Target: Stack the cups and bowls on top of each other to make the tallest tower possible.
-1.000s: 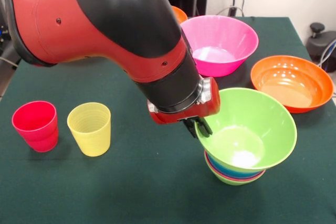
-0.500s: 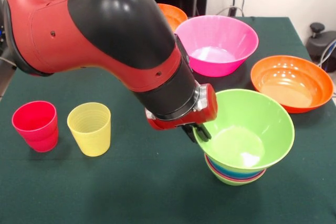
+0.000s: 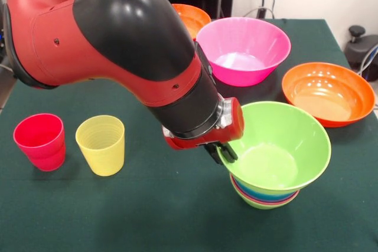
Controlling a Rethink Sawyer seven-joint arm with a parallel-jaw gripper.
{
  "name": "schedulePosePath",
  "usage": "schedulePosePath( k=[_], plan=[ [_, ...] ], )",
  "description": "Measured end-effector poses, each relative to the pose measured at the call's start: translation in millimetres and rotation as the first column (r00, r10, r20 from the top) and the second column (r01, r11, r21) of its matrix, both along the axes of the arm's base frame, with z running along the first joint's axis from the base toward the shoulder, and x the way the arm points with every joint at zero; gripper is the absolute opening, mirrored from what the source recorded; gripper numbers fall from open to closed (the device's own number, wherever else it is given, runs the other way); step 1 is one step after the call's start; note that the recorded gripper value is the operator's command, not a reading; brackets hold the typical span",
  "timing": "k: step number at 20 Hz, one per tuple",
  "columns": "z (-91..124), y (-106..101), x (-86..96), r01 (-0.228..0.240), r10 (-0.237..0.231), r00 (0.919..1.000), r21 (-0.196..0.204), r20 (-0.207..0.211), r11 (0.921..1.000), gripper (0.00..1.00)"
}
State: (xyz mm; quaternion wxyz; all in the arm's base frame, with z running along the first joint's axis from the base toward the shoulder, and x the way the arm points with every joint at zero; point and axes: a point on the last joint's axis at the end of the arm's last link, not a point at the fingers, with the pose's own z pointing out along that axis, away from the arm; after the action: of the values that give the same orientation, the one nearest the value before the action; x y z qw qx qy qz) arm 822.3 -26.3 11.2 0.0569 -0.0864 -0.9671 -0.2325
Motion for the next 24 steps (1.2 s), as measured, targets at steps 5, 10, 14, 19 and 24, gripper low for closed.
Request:
schedulePosePath(
  k=[5,10,14,19,24],
  plan=[
    [-0.6,0.2,0.4,0.001,-0.001,1.0000,0.001,0.001,1.0000,0.00],
    [-0.9,-0.1,1.6,0.003,-0.003,1.0000,0.001,0.003,1.0000,0.00],
    [-0.2,-0.4,4.2,0.006,-0.006,0.9999,-0.002,0.009,1.0000,0.00],
    [0.8,-0.2,6.5,0.007,-0.007,0.9999,-0.005,0.015,1.0000,0.00],
    [0.8,1.2,6.9,0.006,-0.006,0.9999,-0.005,0.016,1.0000,1.00]
  ],
)
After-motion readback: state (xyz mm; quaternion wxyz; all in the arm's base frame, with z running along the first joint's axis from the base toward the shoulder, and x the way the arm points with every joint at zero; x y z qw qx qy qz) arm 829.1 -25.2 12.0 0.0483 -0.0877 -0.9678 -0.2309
